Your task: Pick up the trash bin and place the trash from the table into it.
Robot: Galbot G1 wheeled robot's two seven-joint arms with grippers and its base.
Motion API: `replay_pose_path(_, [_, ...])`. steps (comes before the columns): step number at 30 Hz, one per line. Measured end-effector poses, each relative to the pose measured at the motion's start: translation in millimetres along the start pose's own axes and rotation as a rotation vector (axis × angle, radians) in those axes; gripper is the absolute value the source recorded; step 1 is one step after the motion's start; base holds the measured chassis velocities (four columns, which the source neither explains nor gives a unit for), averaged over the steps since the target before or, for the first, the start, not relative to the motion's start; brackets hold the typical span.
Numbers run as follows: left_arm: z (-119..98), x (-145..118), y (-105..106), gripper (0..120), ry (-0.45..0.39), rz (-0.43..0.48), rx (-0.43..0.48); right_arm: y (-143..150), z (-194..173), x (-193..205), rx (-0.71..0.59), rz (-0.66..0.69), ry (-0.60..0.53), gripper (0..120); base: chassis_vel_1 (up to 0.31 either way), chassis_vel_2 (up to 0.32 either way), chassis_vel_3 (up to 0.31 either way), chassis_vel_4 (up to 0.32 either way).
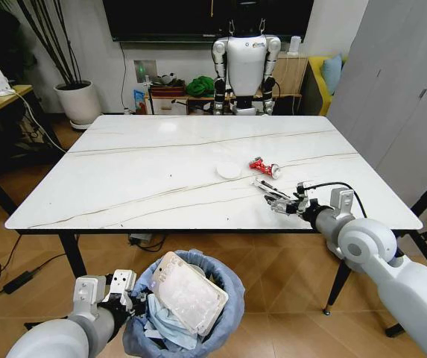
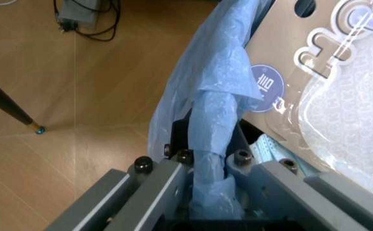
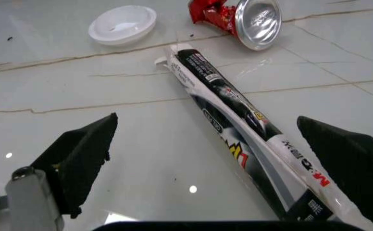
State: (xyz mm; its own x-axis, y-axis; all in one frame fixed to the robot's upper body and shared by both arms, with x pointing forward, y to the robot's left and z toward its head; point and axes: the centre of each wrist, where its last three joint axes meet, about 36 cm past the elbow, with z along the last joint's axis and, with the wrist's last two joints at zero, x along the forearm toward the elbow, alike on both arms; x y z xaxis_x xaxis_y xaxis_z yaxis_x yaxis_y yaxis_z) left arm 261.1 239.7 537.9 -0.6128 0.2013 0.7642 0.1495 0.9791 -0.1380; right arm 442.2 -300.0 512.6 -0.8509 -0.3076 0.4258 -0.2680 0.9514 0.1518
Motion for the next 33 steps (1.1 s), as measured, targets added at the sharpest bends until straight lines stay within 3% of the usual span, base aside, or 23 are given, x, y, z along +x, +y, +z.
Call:
replay_pose_path(8, [0, 0, -1, 0, -0.005, 0.007, 0.003, -8, 4, -7, 0.005, 0.014, 0.014, 81, 0.0, 0.0, 0.0, 0.0])
replay_pose_path(23, [0, 0, -1, 0, -0.005, 0.009, 0.0, -9, 16, -10, 0.031, 0.033, -0.002, 22, 0.0, 0.0, 0.0, 0.0])
replay_pose_path(25, [0, 0, -1, 0, -0.004, 0.011, -0.001, -8, 16, -9, 0.031, 0.039, -0.006, 21, 0.0, 0.0, 0.0, 0.0])
replay_pose_path(27, [0, -1, -1, 0, -0.003, 0.012, -0.003, -7, 17, -7, 0.028, 0.052, -0.018, 10, 0.0, 0.0, 0.0, 0.0])
replay_pose_path(33, [1, 0, 0, 0, 0.003, 0.007, -0.008, -4, 15, -1, 0.01, 0.066, -0.045, 0, 0.0, 0.0, 0.0, 0.0])
